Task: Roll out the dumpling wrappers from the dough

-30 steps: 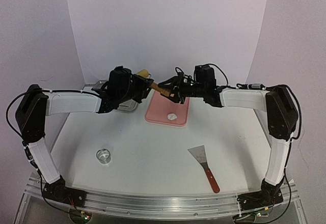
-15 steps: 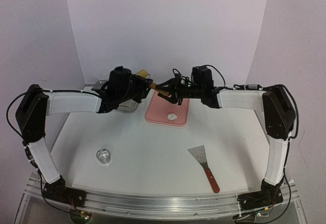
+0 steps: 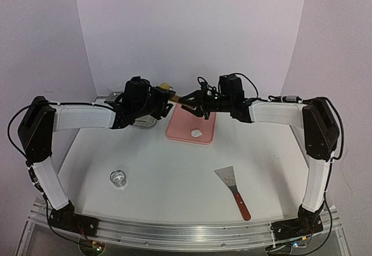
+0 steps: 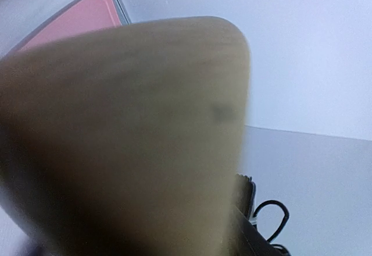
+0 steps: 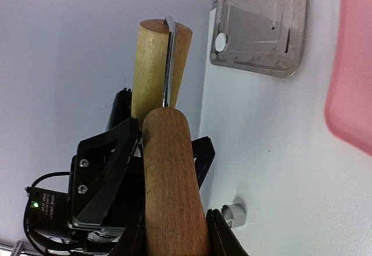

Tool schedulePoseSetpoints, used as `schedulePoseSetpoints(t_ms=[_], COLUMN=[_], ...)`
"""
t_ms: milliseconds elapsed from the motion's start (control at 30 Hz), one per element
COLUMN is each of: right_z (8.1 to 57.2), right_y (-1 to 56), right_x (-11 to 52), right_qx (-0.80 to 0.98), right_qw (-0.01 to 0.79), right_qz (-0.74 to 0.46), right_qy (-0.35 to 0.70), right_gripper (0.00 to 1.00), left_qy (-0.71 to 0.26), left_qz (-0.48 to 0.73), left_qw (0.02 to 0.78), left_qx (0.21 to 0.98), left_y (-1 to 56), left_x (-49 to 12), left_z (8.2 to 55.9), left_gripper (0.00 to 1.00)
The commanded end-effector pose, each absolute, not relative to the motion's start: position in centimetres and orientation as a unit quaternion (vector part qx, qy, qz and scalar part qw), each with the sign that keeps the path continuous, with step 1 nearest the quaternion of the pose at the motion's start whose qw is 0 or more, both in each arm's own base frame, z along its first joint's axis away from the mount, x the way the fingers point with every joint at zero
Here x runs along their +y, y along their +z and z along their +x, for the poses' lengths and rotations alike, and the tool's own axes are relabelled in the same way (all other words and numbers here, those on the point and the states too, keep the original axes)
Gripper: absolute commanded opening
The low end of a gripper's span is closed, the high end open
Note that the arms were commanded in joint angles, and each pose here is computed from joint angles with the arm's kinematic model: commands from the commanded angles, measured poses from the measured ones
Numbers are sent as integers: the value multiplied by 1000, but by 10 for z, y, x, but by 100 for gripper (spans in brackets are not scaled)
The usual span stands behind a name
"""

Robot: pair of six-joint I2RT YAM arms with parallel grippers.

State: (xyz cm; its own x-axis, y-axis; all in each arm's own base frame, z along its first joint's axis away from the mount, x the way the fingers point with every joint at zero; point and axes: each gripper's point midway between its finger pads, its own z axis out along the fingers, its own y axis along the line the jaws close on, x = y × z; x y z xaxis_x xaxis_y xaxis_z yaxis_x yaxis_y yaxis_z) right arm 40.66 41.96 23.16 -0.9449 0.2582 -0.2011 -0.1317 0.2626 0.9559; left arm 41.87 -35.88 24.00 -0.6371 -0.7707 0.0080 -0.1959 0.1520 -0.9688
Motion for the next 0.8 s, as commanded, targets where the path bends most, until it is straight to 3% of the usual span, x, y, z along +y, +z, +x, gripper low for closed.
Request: schedulePoseSetpoints(t_ms=[0, 100, 233, 433, 600, 767], right_z=[414, 419, 424, 424, 413, 397], right_y=[273, 269, 259, 241, 229, 234], right_x=[390, 369, 340, 294, 261, 248], right_qx=[797, 822, 850, 887, 909, 916], right_qw=[276, 299, 301, 274, 240, 229], right_qz=[12, 19, 36, 47, 61, 56], right_qy=[536, 484, 431, 368, 334, 325], right_gripper=[0, 0, 0, 0, 0, 0], left_qy=[-572, -554, -515, -398, -294, -256], left_qz=[-247, -209, -172, -97, -46, -19], left_qw=[222, 211, 230, 228, 164, 164], left_qx=[750, 777, 808, 883, 940, 953], left_y=[251, 245, 248, 215, 159, 134], left_x=[-374, -373, -356, -319, -312, -315], left_z=[395, 386, 375, 376, 380, 401], left_gripper=[68, 76, 79, 87, 81, 71])
